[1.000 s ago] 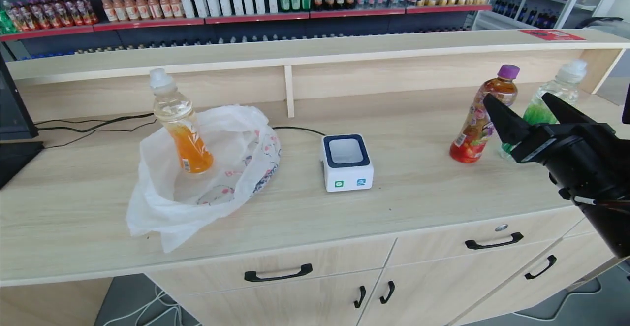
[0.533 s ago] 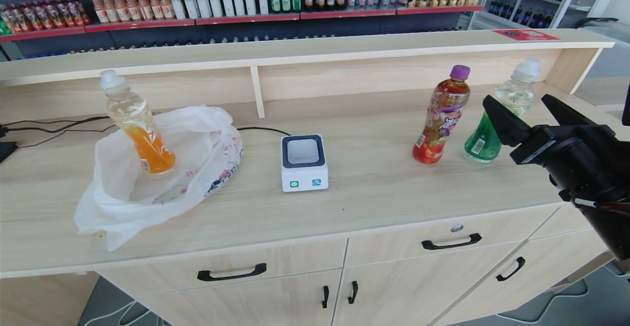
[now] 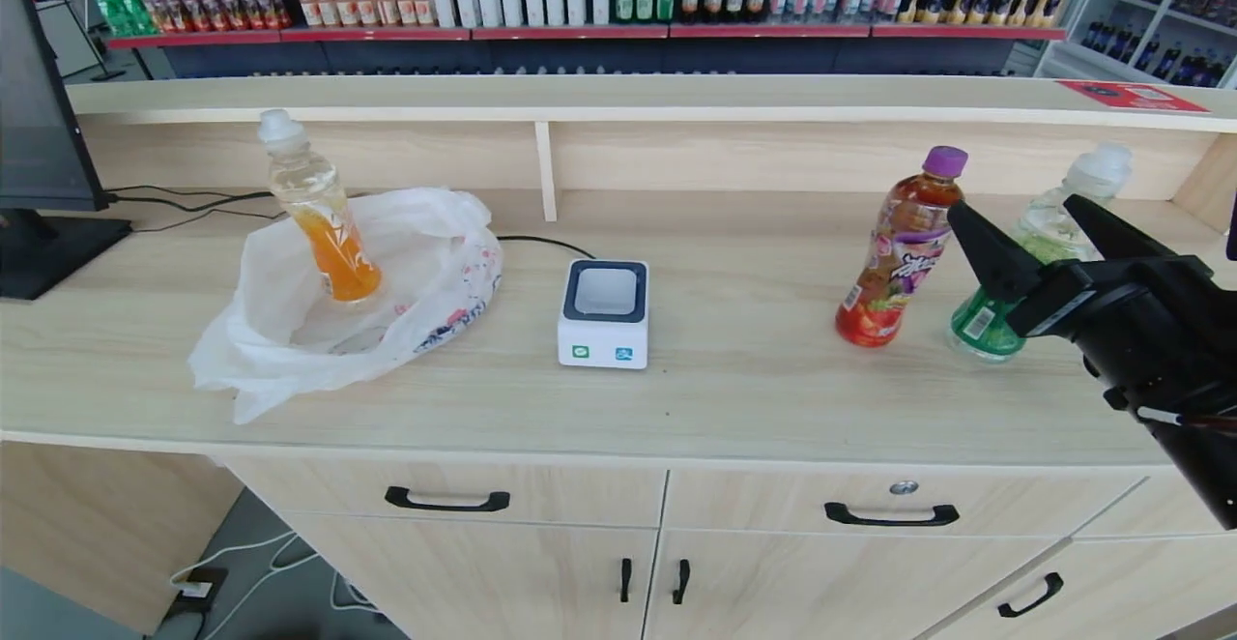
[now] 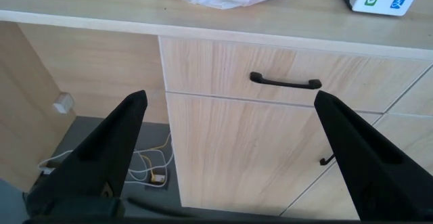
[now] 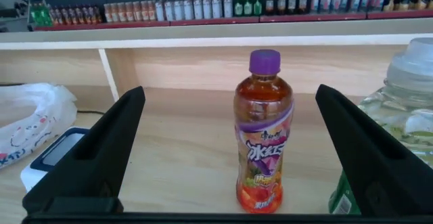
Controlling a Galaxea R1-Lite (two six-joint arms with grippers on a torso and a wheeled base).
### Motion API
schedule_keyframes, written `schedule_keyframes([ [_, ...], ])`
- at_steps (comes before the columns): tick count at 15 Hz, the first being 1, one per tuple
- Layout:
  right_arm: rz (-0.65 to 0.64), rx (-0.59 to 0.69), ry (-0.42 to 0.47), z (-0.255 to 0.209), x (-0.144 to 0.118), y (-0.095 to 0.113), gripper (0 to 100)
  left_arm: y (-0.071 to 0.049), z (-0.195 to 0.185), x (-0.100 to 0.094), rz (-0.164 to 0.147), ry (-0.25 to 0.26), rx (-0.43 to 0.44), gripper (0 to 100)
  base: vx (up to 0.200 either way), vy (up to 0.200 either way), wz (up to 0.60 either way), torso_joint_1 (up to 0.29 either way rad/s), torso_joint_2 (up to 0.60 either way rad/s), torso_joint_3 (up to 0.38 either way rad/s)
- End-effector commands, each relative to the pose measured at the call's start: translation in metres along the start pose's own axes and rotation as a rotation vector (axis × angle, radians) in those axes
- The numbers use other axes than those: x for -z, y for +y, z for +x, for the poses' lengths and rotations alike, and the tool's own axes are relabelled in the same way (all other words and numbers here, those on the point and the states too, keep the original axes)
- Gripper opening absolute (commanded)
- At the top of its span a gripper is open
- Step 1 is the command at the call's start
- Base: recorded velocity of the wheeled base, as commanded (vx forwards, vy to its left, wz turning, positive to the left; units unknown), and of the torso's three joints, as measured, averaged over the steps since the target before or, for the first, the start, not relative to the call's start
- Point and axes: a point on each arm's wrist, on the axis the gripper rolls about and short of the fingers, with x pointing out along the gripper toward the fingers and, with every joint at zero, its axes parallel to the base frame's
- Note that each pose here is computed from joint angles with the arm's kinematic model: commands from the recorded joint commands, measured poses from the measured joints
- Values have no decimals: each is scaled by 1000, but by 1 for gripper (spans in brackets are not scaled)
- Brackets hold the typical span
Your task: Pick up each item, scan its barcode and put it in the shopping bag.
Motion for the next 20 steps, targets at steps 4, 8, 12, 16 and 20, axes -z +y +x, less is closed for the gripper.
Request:
schedule_keyframes([
  [4,3,-11,13,-9,0,2,100,0,0,0,1,-1,-1,100,0,0,0,0,0,0],
  [8,30,-115,91,-26,12,23,100,0,0,0,1,-1,-1,100,0,0,0,0,0,0],
  [12,17,-131,146,-36,21,24,100,0,0,0,1,-1,-1,100,100,0,0,-4,0,4],
  [16,14,-142,184,-43,27,25,100,0,0,0,1,-1,-1,100,50,0,0,-2,-2,2],
  [20,-3,-111,214,-36,37,20,100,0,0,-1,1,-2,-1,100,0,0,0,0,0,0],
])
